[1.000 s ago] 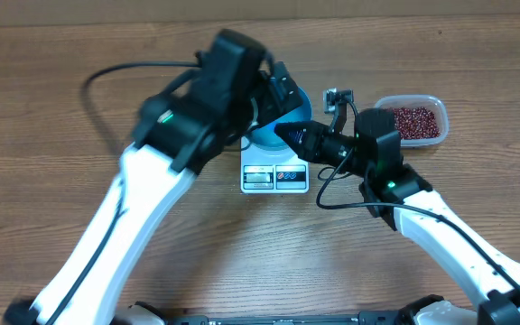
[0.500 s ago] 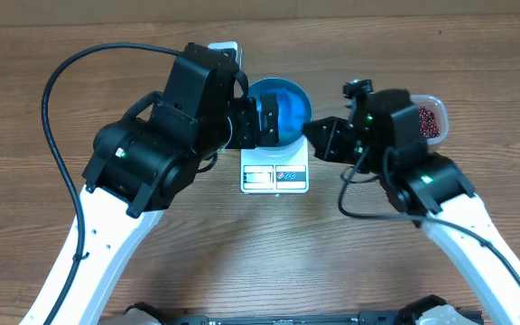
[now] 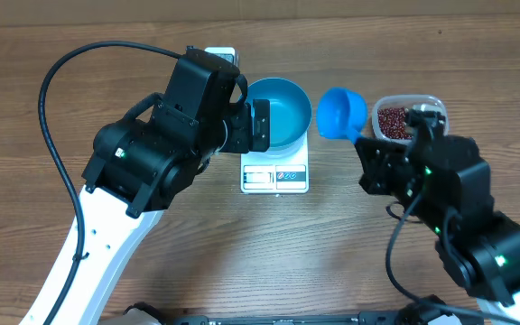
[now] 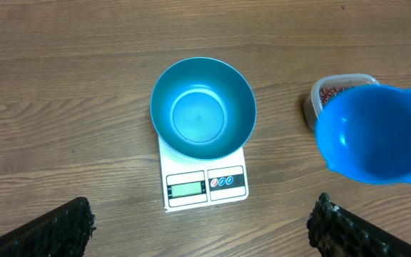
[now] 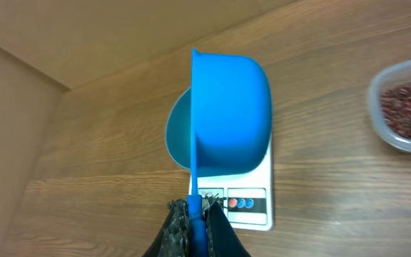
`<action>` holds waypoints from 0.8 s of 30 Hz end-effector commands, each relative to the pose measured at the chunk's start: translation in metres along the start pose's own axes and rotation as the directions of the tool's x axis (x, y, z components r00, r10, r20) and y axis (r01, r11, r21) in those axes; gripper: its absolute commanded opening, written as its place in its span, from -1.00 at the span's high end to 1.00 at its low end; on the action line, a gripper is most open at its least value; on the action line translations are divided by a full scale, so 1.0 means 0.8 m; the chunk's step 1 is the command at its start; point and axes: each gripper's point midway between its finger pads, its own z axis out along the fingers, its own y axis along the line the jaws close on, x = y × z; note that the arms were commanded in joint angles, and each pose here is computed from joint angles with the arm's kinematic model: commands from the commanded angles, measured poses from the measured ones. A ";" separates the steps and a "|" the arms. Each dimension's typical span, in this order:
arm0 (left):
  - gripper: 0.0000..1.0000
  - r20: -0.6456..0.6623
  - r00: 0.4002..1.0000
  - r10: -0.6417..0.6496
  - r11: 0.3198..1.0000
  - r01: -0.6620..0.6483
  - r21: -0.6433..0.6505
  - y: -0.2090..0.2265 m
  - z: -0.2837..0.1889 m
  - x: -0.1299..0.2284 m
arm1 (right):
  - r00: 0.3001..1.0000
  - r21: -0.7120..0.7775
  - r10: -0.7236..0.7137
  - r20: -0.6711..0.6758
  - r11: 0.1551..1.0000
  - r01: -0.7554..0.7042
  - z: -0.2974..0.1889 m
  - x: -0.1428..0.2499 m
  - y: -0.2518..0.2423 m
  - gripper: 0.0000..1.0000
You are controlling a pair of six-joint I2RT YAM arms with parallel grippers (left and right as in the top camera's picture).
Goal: Scoop item into bowl and weigh 150g on scale
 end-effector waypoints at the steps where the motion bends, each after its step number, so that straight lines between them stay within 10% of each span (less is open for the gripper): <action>1: -0.99 0.010 1.000 0.022 1.000 -0.022 -0.008 0.000 -0.002 -0.002 | 0.998 0.018 -0.010 0.065 1.000 0.009 -0.031 -0.014 -0.002 0.93; 16: -1.00 -0.178 0.964 0.200 0.980 -0.192 0.061 -0.015 0.046 0.037 | 0.995 0.333 -0.099 0.027 0.939 0.085 -0.056 0.007 -0.082 0.93; 17: -0.75 -0.200 0.959 0.202 0.979 -0.193 0.063 -0.016 0.053 0.041 | 0.994 0.344 -0.101 0.031 0.935 0.084 -0.056 0.006 -0.084 0.93; 20: 0.91 -0.261 0.944 0.201 0.979 -0.190 0.068 -0.019 0.080 0.052 | 0.995 0.375 -0.090 0.044 0.924 0.067 -0.059 0.001 -0.094 0.93; 24: 0.91 -0.338 0.913 0.228 0.974 -0.219 0.066 -0.026 0.116 0.073 | 0.999 0.452 -0.024 0.027 0.892 0.009 -0.056 -0.001 -0.128 0.93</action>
